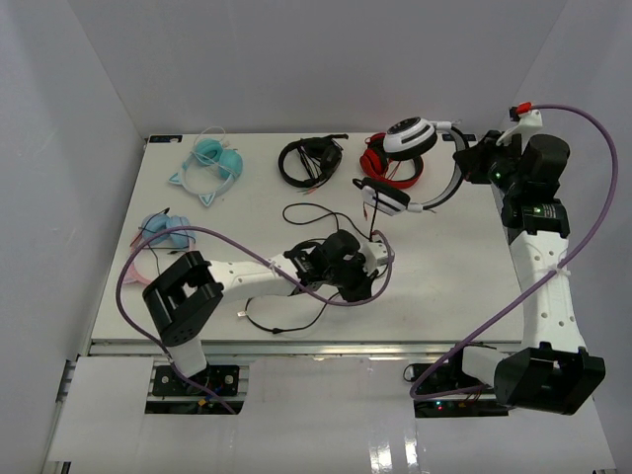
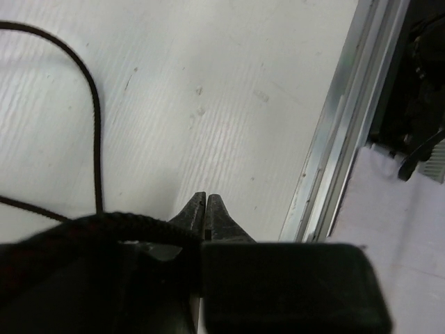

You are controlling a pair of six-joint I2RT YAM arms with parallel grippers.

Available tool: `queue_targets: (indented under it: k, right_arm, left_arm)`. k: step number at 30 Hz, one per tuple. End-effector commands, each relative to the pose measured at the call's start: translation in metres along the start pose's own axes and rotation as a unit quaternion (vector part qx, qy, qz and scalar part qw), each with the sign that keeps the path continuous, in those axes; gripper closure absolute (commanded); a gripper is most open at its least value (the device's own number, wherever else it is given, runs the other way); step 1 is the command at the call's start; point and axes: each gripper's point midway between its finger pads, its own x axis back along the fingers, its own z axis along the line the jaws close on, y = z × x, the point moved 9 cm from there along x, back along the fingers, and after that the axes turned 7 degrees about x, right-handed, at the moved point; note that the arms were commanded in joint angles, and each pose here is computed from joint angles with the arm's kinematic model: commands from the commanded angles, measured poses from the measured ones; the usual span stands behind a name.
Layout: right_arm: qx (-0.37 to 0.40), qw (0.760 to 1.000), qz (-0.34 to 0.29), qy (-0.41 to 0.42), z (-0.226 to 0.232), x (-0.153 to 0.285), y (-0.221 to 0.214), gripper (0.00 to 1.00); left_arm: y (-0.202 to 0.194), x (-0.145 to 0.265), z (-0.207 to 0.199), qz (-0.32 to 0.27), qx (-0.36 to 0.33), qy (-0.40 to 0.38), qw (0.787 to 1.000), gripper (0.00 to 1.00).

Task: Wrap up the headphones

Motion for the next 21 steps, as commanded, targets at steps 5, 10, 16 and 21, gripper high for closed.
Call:
queue_targets:
  k: [5, 10, 16, 21]
  right_arm:
    - [-0.019, 0.973, -0.036, 0.228, 0.046, 0.022, 0.026, 0.92]
    - [-0.031, 0.972, -0.03, 0.23, 0.048, 0.025, 0.02, 0.92]
    - [-0.04, 0.975, -0.031, 0.217, 0.05, 0.029, 0.031, 0.92]
    - [-0.056, 0.979, -0.029, 0.193, 0.044, 0.026, 0.041, 0.92]
  left_arm:
    - [0.015, 0.044, 0.002, -0.139, -0.058, 0.078, 0.985, 0.4]
    - [0.012, 0.045, 0.004, -0.145, -0.059, 0.086, 0.984, 0.26]
    - [0.005, 0.052, 0.004, -0.167, -0.08, 0.081, 0.979, 0.18]
    - [-0.006, 0.071, -0.005, -0.203, -0.119, 0.05, 0.971, 0.02]
